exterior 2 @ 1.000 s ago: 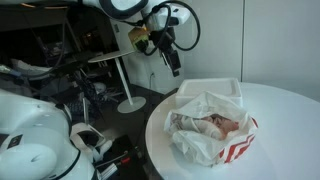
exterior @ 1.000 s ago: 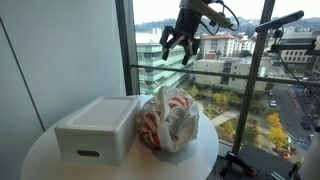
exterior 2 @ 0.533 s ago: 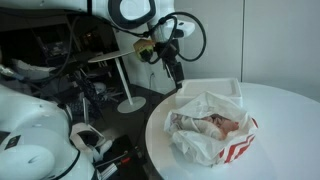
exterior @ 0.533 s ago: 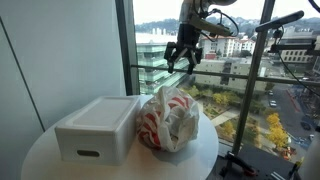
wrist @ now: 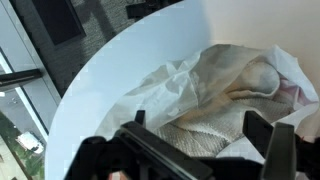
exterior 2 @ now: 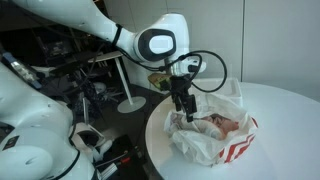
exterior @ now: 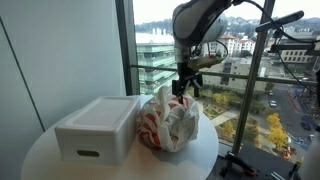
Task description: Remove the towel and shirts from the plastic bag and place them on top of the white container.
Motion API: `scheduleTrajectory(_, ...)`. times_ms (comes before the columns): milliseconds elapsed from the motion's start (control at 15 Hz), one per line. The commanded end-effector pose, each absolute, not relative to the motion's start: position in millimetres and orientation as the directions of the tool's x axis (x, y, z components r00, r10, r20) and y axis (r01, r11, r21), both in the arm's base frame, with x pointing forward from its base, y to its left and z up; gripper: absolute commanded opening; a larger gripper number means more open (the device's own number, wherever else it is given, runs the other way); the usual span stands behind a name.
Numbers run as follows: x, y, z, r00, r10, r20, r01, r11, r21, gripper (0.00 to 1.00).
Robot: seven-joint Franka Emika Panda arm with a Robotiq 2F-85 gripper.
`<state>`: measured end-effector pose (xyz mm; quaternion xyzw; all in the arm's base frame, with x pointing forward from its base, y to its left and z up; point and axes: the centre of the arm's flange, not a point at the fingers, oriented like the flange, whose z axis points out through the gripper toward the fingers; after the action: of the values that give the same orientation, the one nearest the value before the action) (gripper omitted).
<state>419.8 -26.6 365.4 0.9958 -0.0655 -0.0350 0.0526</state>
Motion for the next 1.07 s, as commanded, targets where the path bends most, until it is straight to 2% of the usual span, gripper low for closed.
scheduleTrajectory(0, 456.4, -21.2, 325.8, 0.997, -0.072, 0.000, -0.071, -0.979, 0.190, 1.00)
scheduleTrajectory(600, 505.8, -26.8, 258.4, 0.994, -0.025, 0.104, -0.047, -0.975, 0.216, 1.00)
scheduleTrajectory(867, 515.3, -33.2, 230.3, 0.997, -0.062, 0.045, -0.070, -0.977, 0.200, 1.00)
scheduleTrajectory(933, 516.4, -33.6, 226.8, 0.997, -0.070, 0.038, -0.076, -0.978, 0.193, 0.75)
scheduleTrajectory(1000, 515.5, -35.1, 224.8, 0.997, -0.075, 0.028, -0.079, -0.979, 0.187, 0.75)
